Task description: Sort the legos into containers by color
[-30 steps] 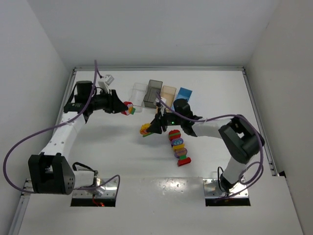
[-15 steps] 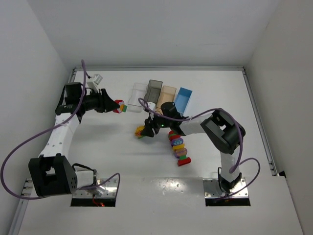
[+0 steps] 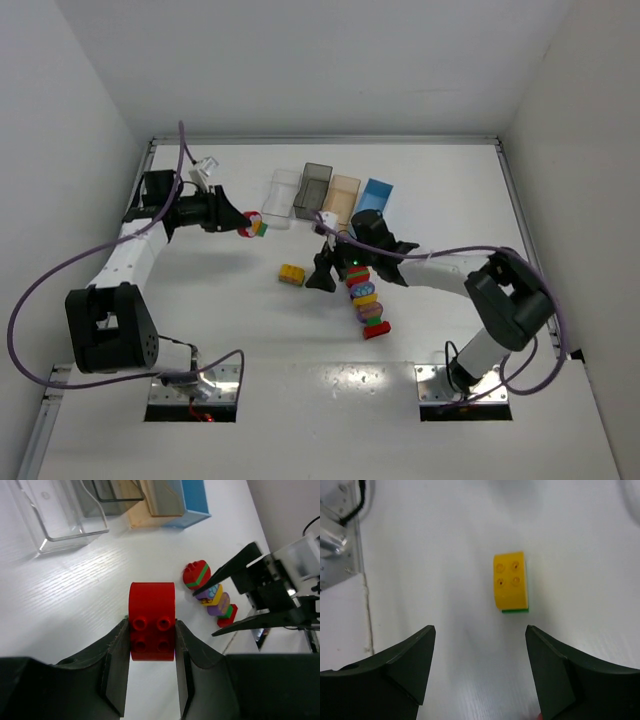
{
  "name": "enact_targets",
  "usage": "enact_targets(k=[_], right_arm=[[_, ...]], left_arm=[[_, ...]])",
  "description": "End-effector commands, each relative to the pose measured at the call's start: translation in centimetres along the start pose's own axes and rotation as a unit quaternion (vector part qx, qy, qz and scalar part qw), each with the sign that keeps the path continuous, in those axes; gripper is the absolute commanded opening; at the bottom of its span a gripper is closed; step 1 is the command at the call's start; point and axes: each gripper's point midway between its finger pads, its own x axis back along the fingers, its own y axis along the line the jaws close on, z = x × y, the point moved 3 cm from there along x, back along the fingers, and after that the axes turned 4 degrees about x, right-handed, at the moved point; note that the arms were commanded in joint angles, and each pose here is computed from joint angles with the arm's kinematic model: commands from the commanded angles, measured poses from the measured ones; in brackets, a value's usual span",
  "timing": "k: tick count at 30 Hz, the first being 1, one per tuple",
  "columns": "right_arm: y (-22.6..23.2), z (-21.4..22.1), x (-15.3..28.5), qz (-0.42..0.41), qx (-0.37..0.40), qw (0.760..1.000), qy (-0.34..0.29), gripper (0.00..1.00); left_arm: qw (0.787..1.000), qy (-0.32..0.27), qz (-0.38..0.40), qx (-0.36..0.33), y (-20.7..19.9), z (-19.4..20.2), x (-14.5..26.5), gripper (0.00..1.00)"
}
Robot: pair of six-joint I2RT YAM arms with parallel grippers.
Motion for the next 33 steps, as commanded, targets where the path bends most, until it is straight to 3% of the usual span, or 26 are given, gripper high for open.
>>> enact_targets(k=[1, 6, 12, 19, 28, 33], right_arm=[[-0.2, -6.4, 2.1, 0.004, 0.034, 0.997, -0.063, 0.73], [0.4, -11.8, 3.6, -0.068, 0.007, 0.99, -0.125, 0.64], [2.3, -13.8, 3.5, -0.155, -0.033, 0.975, -0.158, 0.66], [3.3, -13.2, 3.0, -0.206, -0.048, 0.968, -0.132, 0.68], [2.5, -13.1, 1.9, -0.208, -0.063, 0.968, -0.127, 0.67], [1.1, -12.5, 1.7, -0.19, -0.083, 0.97, -0.124, 0.75]], left_arm=[[0.996, 0.004, 0.08, -0.036, -2.6, -1.1, -0.3, 0.0], [0.98, 0.068, 0.185, -0.025, -5.9, 1.5, -2.1, 0.0], [0.947, 0.114, 0.301, 0.008, -8.5, 3.0, -2.4, 0.0], [0.941, 0.117, 0.317, -0.029, -9.7, 2.0, -3.1, 0.0], [0.935, 0.133, 0.324, -0.045, -10.9, 2.8, -3.9, 0.0], [0.935, 0.133, 0.324, -0.045, -11.0, 3.0, -3.8, 0.0]])
